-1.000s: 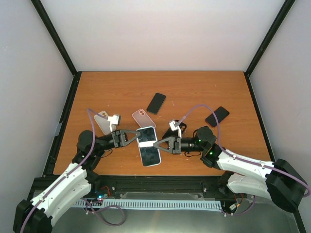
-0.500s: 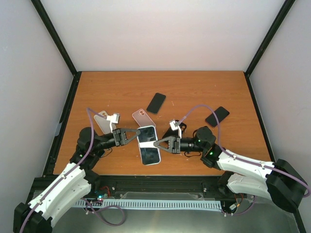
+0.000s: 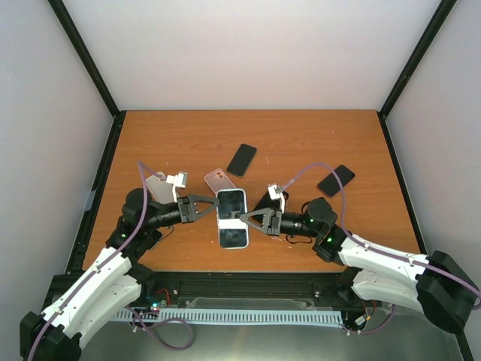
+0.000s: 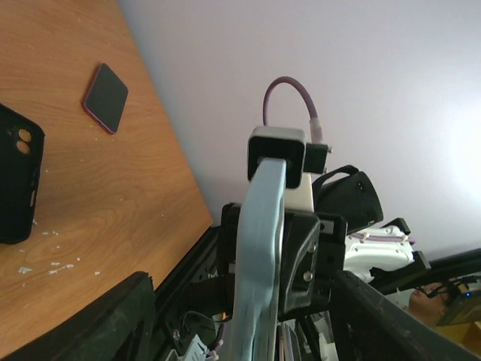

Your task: Put the phone into the phone case

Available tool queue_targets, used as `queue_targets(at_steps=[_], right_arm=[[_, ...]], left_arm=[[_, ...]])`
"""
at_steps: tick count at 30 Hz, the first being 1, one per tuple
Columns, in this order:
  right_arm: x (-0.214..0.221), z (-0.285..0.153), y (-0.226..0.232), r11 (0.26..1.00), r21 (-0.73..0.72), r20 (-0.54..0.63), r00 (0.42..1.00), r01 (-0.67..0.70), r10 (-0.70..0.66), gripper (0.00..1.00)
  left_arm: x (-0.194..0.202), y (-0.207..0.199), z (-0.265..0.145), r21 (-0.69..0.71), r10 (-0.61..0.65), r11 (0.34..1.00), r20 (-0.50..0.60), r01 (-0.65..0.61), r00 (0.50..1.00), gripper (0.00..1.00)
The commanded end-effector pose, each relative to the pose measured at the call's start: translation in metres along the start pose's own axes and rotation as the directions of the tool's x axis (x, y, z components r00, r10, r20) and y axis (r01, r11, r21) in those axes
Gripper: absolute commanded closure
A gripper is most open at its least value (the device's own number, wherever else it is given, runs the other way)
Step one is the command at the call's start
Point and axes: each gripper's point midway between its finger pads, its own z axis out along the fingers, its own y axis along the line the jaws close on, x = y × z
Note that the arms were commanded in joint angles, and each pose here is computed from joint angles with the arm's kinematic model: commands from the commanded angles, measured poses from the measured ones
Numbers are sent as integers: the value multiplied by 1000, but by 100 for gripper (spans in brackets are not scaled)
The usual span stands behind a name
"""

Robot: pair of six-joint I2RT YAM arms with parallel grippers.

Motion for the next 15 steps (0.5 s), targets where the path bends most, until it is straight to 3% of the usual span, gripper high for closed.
queue_targets(at_steps=[1, 8, 15], right_arm=[[-41, -13, 33, 996, -64, 220, 974, 61, -45, 97], [-67, -20, 35, 998, -48, 359, 933, 43, -23, 97], [-73, -15, 20, 1000, -11, 381, 925, 0, 4, 97]], left_arm=[[3, -15, -4, 55, 50, 997, -17, -48, 999, 33], [23, -9, -4, 145, 12, 989, -75, -1, 997, 31], [29, -1, 5, 135, 10, 991, -120, 6, 993, 31]])
